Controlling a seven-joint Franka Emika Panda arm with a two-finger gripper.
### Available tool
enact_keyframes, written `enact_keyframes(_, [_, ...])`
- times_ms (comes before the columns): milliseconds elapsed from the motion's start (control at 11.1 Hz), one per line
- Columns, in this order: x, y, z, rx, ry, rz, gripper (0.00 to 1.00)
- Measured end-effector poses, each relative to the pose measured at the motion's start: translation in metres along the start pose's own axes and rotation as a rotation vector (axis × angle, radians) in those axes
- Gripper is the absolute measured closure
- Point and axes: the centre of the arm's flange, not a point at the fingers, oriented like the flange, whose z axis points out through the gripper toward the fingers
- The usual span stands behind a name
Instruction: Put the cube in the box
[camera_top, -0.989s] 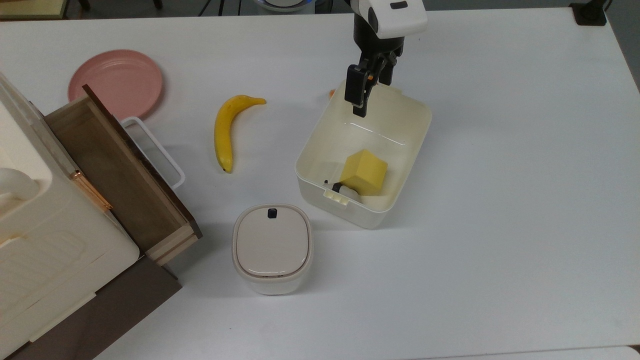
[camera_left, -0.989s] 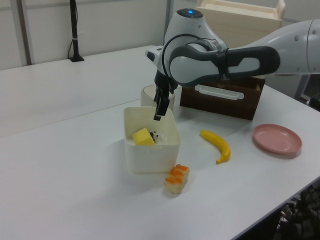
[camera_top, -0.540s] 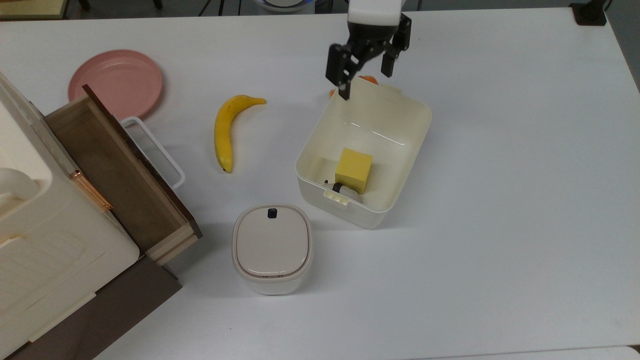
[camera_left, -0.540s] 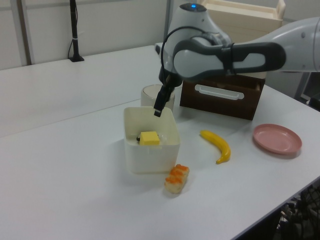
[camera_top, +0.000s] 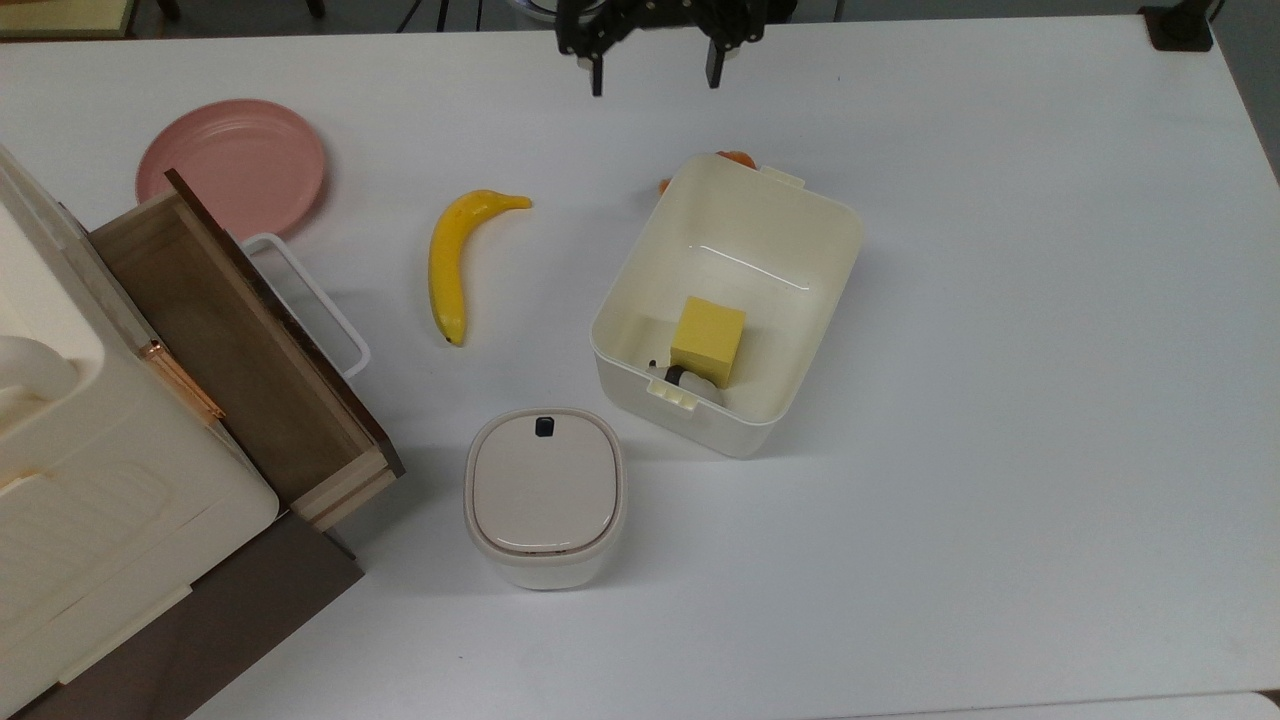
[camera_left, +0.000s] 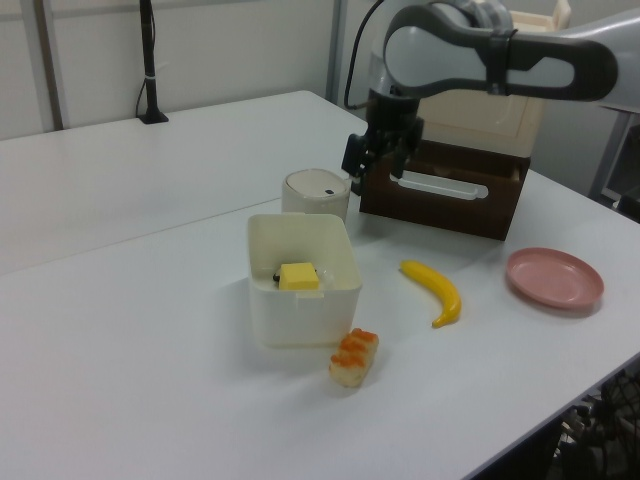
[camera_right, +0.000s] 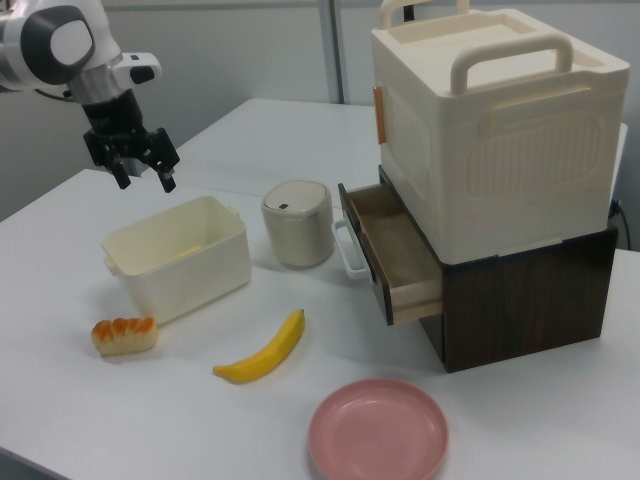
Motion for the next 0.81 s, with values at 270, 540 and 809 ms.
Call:
enact_keyframes(270, [-0.005, 0.031, -0.006, -0.008, -0.013, 0.126, 0.00])
enact_keyframes(540, [-0.006, 0.071, -0.004, -0.001, -0.018, 0.201, 0.00])
enact_keyframes(809, [-0.008, 0.092, -0.002, 0.017, -0.022, 0.246, 0.00])
